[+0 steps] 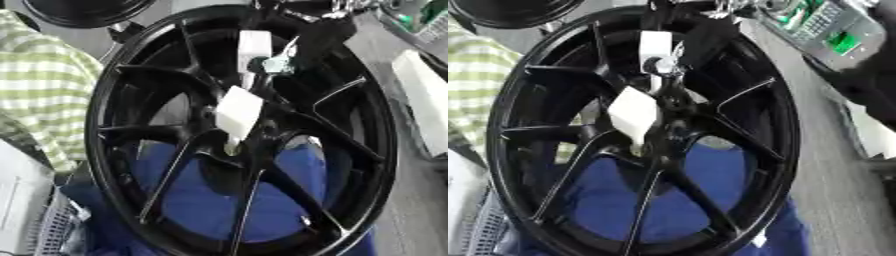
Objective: Pull the pin out of the wheel hub.
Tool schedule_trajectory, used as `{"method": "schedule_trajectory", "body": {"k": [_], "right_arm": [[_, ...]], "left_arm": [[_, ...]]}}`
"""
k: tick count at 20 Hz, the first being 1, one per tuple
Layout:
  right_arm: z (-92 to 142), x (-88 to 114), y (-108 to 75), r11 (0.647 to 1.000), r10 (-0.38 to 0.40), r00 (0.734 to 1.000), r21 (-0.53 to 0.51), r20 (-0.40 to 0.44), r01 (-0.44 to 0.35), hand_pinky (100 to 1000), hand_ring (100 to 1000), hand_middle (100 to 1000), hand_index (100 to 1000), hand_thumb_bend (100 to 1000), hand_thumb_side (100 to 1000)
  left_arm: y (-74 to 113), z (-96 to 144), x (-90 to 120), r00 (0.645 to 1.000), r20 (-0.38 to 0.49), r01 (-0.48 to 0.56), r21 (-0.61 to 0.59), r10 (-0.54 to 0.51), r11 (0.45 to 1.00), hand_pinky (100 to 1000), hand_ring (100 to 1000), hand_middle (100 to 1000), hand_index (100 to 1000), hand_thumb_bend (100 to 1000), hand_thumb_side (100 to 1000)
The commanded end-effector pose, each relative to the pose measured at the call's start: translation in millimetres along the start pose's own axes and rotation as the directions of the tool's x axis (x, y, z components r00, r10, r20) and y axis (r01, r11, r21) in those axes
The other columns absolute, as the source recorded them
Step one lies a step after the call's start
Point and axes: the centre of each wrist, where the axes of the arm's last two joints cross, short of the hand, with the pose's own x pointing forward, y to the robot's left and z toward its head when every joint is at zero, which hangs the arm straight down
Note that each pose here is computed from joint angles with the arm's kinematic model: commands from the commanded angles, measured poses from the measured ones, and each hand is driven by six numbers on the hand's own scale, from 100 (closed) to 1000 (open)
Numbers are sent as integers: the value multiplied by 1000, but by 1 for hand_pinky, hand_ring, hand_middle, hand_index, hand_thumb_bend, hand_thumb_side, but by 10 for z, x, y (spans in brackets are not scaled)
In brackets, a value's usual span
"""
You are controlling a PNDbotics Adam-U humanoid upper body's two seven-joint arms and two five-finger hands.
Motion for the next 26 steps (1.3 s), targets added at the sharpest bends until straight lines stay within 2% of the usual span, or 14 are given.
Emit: {"method": "schedule_trajectory", "body": {"k": [1,12,23,26], "right_arm": [[41,-32,-67,1000,14,1000,-23,-19,-15,841,854,788,867,327,592],[-3,-71,-55,1000,3,999,-29,-36,-4,836,842,764,862,328,589],[-34,-137,-72,998,-29,999,-64,-30,27,809,782,639,777,280,465],[-37,-135,-76,997,-44,999,-68,-26,42,802,765,610,751,246,458]], "left_arm": [[-4,-32,72,1000,28,2,-12,-1,1000,707,566,581,727,478,573],[-16,-31,75,1000,28,-3,-15,3,1000,708,567,581,728,473,577],[-14,-29,69,1000,25,-2,-16,2,1000,710,568,582,728,469,580],[-12,-28,65,1000,24,-2,-15,2,1000,710,569,582,728,468,581]]}}
